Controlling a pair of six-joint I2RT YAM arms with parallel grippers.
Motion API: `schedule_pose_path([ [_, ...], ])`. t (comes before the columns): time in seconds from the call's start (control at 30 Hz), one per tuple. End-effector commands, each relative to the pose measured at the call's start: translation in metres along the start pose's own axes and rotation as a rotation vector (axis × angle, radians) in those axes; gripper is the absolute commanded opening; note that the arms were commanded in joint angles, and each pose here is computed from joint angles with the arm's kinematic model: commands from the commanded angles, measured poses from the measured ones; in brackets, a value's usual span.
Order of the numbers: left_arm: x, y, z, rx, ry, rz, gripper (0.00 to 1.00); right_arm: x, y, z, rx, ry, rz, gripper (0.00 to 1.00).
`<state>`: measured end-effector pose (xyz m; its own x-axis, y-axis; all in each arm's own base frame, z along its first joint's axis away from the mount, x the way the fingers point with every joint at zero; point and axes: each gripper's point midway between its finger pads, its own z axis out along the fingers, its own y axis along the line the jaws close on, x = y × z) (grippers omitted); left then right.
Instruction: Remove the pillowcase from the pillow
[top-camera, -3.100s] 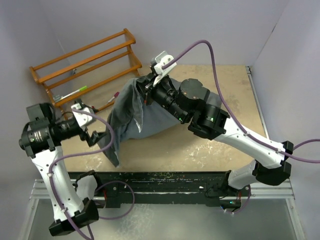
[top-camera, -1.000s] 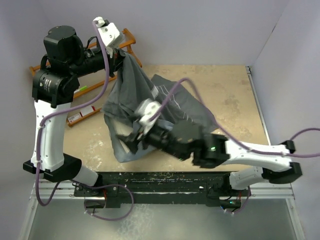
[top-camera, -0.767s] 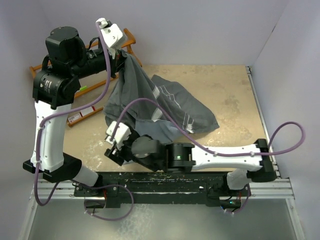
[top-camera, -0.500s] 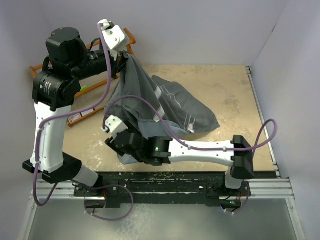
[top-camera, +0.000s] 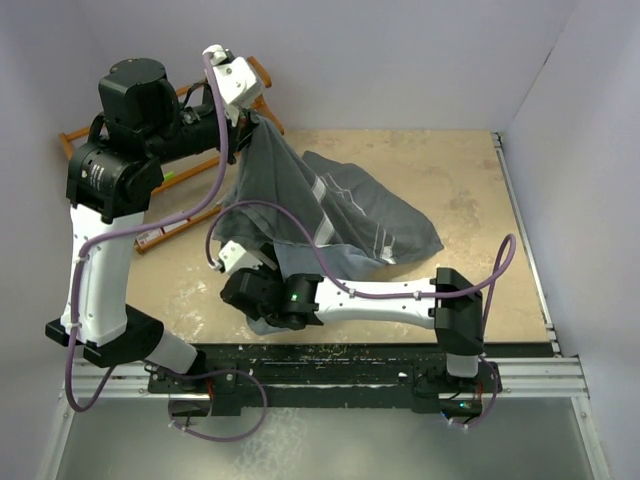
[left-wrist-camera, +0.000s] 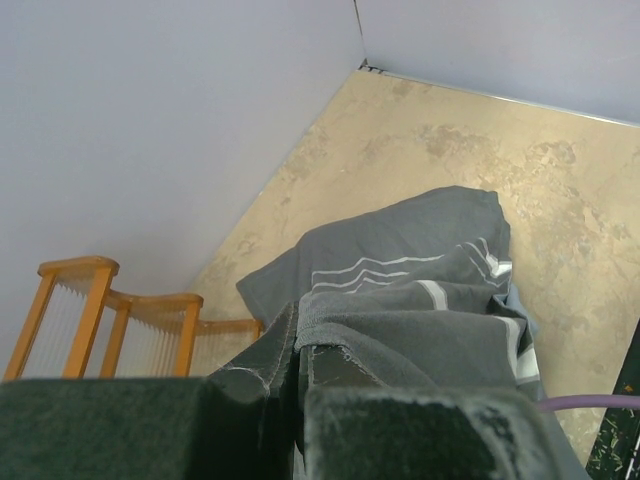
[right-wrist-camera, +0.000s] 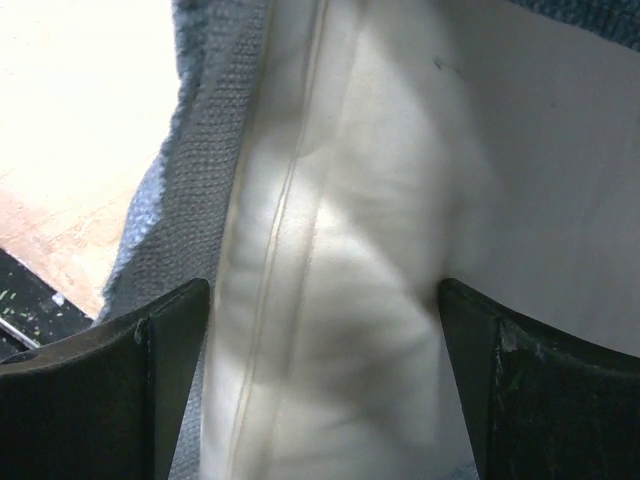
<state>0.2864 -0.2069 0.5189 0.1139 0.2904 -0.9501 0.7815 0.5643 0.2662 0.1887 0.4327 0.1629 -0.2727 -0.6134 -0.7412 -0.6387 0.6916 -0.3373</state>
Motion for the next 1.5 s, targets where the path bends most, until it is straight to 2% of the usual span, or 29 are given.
schedule_pose_path([
  [0.0,-0.054,0.003,-0.022,-0.051,-0.176,0.088,0.0,-0.014,0.001,-0.011,0.005,-0.047,0.017,0.99],
  [0.27,-0.059,0.002,-0.026,-0.057,-0.188,0.094,0.0,0.035,-0.012,0.01,0.187,0.137,-0.12,0.99],
  [0.43,-0.061,0.0,-0.031,-0.058,-0.191,0.093,0.0,0.046,-0.048,0.007,0.391,0.164,-0.166,0.89],
  [0.5,-0.058,-0.001,-0.03,-0.052,-0.182,0.085,0.0,0.036,-0.061,0.001,0.409,0.136,-0.119,0.76],
  [0.53,-0.054,-0.002,-0.029,-0.048,-0.172,0.079,0.0,0.028,-0.069,-0.003,0.412,0.114,-0.084,0.65],
  [0.6,-0.044,-0.003,-0.027,-0.049,-0.149,0.071,0.0,0.004,-0.084,-0.017,0.393,0.037,0.007,0.4],
  [0.67,-0.027,-0.003,-0.024,-0.062,-0.113,0.064,0.03,-0.031,-0.1,-0.038,0.328,-0.082,0.12,0.08],
  [0.7,-0.017,-0.002,-0.022,-0.07,-0.092,0.064,0.05,-0.05,-0.108,-0.052,0.277,-0.151,0.184,0.0],
  [0.73,-0.004,-0.002,-0.019,-0.077,-0.064,0.066,0.09,-0.071,-0.113,-0.063,0.199,-0.229,0.245,0.0],
  [0.8,0.024,0.002,-0.015,-0.112,-0.007,0.076,0.26,-0.108,-0.125,-0.097,0.034,-0.378,0.328,0.0],
  [0.87,0.047,0.01,-0.014,-0.173,0.043,0.088,0.52,-0.134,-0.139,-0.133,-0.092,-0.487,0.376,0.0],
  [0.97,0.074,0.02,-0.01,-0.238,0.106,0.107,0.69,-0.151,-0.171,-0.173,-0.152,-0.579,0.423,0.0],
  [1.03,0.075,0.022,-0.009,-0.247,0.104,0.11,0.94,-0.158,-0.184,-0.191,-0.188,-0.622,0.43,0.0],
  [1.07,0.071,0.02,-0.008,-0.232,0.092,0.106,0.98,-0.162,-0.19,-0.2,-0.205,-0.644,0.431,0.0],
  [1.23,0.039,-0.02,-0.011,-0.017,-0.006,0.053,1.0,-0.184,-0.213,-0.225,-0.263,-0.718,0.424,0.0],
  [1.33,0.035,-0.038,-0.014,0.085,-0.015,0.047,0.98,-0.192,-0.218,-0.224,-0.316,-0.722,0.394,0.0],
  [1.47,0.035,-0.042,-0.021,0.097,-0.006,0.059,0.85,-0.197,-0.216,-0.215,-0.418,-0.684,0.348,0.0],
])
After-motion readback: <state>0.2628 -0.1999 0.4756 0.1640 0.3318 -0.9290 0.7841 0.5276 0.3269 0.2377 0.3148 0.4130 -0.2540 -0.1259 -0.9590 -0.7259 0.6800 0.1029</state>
